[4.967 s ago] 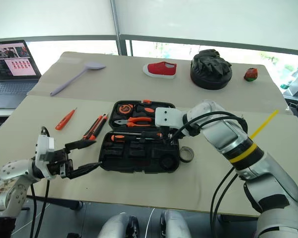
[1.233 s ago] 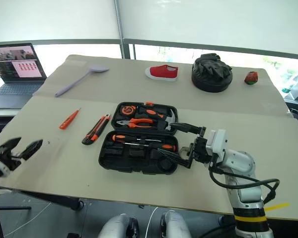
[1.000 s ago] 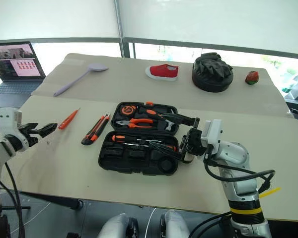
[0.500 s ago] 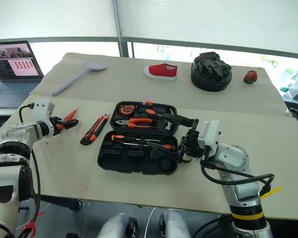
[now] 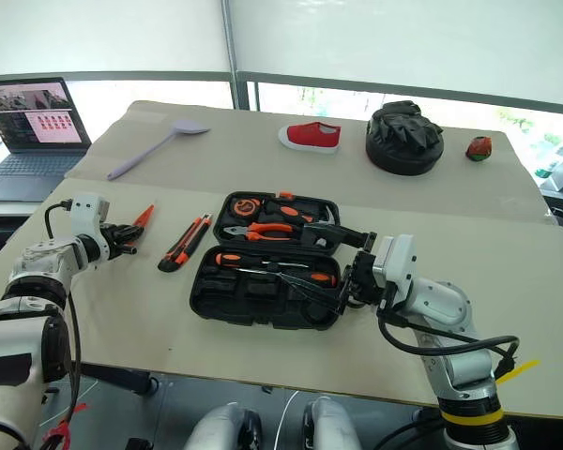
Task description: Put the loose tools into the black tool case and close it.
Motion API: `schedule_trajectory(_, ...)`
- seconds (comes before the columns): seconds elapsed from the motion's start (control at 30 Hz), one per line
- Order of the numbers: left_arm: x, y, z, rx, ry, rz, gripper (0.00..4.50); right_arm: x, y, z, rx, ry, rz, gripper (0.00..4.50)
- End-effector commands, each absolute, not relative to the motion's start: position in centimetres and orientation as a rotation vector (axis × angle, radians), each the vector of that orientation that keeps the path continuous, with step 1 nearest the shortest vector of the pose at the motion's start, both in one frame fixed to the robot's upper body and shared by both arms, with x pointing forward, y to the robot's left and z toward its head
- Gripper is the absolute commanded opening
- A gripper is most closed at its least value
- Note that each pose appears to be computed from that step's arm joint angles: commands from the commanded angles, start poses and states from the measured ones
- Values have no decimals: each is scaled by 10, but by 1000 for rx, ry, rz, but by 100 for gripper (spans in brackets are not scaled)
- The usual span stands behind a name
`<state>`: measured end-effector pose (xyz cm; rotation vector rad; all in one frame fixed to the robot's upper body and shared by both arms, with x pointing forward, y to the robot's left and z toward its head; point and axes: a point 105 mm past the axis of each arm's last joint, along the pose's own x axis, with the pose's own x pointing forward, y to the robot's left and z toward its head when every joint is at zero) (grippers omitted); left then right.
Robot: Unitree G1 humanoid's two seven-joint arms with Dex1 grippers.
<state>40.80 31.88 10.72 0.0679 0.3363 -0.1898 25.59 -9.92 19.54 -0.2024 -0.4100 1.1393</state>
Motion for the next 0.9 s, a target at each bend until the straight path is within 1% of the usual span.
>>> schedule_trajectory(0.03,406,313,158,136,81,-342,48,249,-103,206,-216,-447,1148,450)
schedule_trajectory(0.13,382,277,173,323,40,-722,48,250,-112,205,-227,-433,1128,450)
schedule_trajectory(0.23,352,239,186,375,9,-1026,48,259,-128,204,-234,-410,1067,450)
schedule_trajectory(0.3,326,213,182,481,56,-1230,48,259,-133,200,-255,-380,1075,450)
schedule_trajectory(0.33,319,199,175,541,106,-1298,48,257,-133,195,-273,-353,1106,450)
schedule_trajectory(0.37,317,189,168,587,148,-1325,48,256,-134,191,-281,-330,1131,450)
schedule_trajectory(0.43,317,179,162,633,180,-1327,48,255,-133,188,-294,-313,1160,450)
schedule_trajectory(0.53,320,170,157,608,237,-1303,48,256,-132,189,-292,-315,1167,450)
schedule_trajectory(0.63,321,162,146,643,286,-1308,48,256,-131,188,-293,-315,1171,450)
schedule_trajectory(0.73,320,158,136,677,311,-1311,48,256,-131,185,-297,-315,1170,450)
schedule_trajectory(0.83,318,152,130,707,340,-1337,48,255,-131,184,-293,-322,1159,450)
schedule_trajectory(0.9,320,150,130,716,343,-1328,48,255,-130,184,-290,-325,1154,450)
